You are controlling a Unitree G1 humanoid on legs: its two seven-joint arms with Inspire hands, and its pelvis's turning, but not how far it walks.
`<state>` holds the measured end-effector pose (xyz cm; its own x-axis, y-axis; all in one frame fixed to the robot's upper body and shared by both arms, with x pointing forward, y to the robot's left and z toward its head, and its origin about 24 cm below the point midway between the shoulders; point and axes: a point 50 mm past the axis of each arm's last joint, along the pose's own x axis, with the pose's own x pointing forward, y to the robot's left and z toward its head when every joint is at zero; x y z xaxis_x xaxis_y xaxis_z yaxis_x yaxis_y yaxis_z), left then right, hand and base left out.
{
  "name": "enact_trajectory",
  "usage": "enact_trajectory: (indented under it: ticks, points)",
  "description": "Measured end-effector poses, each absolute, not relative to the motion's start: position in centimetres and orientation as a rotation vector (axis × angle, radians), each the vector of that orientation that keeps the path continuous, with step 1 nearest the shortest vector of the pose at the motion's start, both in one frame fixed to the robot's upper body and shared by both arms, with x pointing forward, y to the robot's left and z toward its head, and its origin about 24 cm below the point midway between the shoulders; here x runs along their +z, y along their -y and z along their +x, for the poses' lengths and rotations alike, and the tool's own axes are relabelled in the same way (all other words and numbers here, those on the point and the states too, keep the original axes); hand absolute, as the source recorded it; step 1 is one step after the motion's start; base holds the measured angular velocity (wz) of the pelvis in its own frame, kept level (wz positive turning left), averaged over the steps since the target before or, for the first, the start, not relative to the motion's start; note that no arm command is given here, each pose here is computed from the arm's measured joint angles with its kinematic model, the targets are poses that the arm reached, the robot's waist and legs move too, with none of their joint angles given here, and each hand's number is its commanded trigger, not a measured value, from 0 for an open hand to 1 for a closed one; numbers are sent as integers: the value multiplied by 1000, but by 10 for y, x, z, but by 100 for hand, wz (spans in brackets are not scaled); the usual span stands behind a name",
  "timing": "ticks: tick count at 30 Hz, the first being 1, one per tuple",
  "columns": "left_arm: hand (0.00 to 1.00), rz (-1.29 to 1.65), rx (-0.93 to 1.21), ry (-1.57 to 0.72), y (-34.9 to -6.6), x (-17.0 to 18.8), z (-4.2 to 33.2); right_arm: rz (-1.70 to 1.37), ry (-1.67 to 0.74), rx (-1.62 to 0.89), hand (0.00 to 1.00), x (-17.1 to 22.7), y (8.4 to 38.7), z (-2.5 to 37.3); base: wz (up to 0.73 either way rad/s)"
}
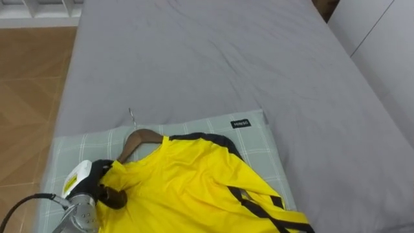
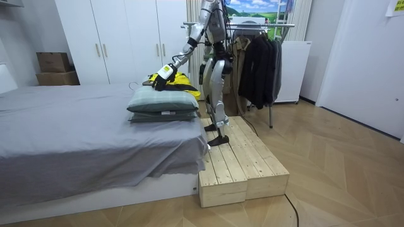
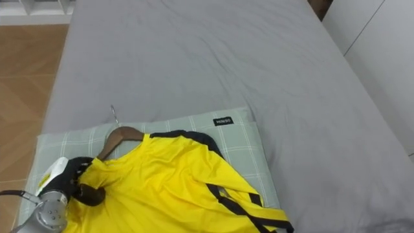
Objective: Hang clothes
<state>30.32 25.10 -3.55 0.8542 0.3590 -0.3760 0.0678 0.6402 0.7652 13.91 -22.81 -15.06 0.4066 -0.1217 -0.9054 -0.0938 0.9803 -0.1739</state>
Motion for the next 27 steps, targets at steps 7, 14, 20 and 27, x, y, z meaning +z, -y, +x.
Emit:
enact_trajectory:
  ticks: [7, 14, 20, 27]
  points:
    - [100, 879, 175, -589, -252, -41, 298, -210, -1147, -17, 0, -149, 229, 142, 3]
    - [100, 875, 156, -599, -249, -43, 298, -213, -1141, -19, 0, -149, 230, 143, 4]
    - [100, 873, 152, -600, -248, -44, 298, -222, -1141, -16, 0, -148, 230, 143, 2]
    - [100, 872, 152, -600, -248, -44, 298, -222, -1142, -18, 0, -149, 230, 143, 0]
